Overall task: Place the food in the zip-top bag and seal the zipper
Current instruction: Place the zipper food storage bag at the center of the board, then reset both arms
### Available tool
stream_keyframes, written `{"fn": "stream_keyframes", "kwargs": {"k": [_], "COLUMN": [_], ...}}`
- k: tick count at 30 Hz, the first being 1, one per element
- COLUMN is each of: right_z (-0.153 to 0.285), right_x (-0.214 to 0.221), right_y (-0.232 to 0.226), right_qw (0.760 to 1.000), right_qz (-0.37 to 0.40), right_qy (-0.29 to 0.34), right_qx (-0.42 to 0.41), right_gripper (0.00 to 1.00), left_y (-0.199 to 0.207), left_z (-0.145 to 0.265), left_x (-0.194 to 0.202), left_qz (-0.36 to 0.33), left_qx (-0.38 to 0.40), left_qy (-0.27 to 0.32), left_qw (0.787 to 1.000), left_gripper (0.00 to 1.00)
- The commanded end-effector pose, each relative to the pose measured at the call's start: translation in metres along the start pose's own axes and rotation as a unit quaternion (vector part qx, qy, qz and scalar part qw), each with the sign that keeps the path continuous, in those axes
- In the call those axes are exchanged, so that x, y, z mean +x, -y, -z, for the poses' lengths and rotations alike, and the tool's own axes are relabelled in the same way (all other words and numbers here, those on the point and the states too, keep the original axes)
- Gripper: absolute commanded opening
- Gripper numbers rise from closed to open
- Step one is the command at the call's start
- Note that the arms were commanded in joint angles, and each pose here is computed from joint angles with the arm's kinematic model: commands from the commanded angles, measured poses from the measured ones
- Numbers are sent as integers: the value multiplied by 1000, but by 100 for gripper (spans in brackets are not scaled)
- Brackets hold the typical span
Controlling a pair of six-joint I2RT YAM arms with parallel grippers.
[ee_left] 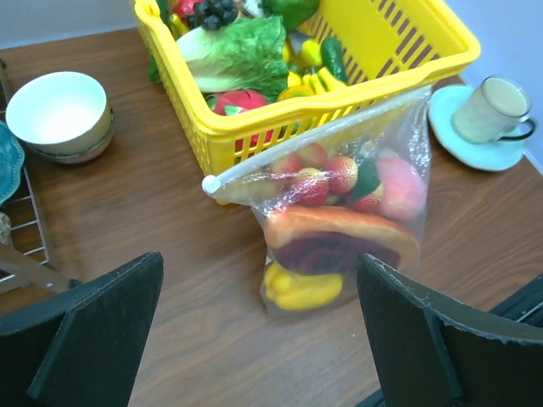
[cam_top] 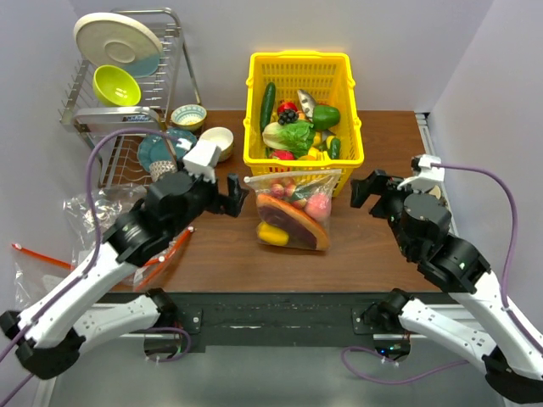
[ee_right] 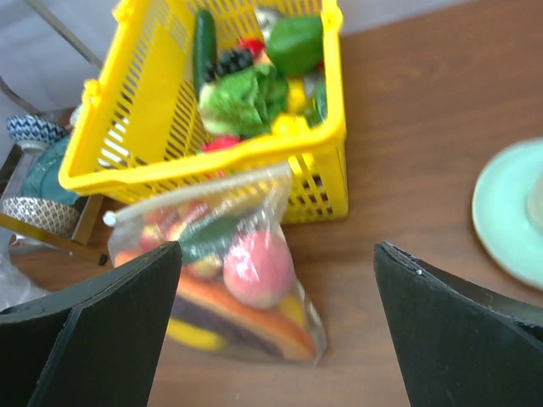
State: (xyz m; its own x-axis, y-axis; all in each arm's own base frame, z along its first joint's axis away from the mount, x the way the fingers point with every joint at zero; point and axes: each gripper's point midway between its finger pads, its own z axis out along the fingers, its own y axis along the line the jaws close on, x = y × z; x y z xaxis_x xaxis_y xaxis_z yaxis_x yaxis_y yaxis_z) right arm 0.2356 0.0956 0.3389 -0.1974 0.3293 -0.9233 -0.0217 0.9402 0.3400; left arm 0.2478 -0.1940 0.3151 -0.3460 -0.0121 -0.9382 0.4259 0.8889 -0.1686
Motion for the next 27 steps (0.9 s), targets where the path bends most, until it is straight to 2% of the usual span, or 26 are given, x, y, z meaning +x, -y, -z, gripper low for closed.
{"fn": "stream_keyframes", "kwargs": {"k": [1, 6, 15, 27], "right_z": [18, 35, 52, 49], "right_x": [23, 34, 67, 79], "right_y": [25, 23, 18, 28], "right_qw": [996, 996, 991, 992], "right_qz": [-70, -71, -3, -10], "right_qy": [-38, -38, -90, -88], "right_qx": [44, -24, -101, -85], "right_gripper": [98, 98, 98, 98], "left_y": [1, -3, -6, -6], "left_z": [10, 23, 26, 26], "left_x": [25, 35, 48, 49], "left_qz": [36, 46, 36, 32], "left_qx": [25, 41, 48, 48], "left_qy": [13, 49, 49, 49], "left_qw": [999, 997, 997, 997], "left_gripper": [100, 100, 100, 100]}}
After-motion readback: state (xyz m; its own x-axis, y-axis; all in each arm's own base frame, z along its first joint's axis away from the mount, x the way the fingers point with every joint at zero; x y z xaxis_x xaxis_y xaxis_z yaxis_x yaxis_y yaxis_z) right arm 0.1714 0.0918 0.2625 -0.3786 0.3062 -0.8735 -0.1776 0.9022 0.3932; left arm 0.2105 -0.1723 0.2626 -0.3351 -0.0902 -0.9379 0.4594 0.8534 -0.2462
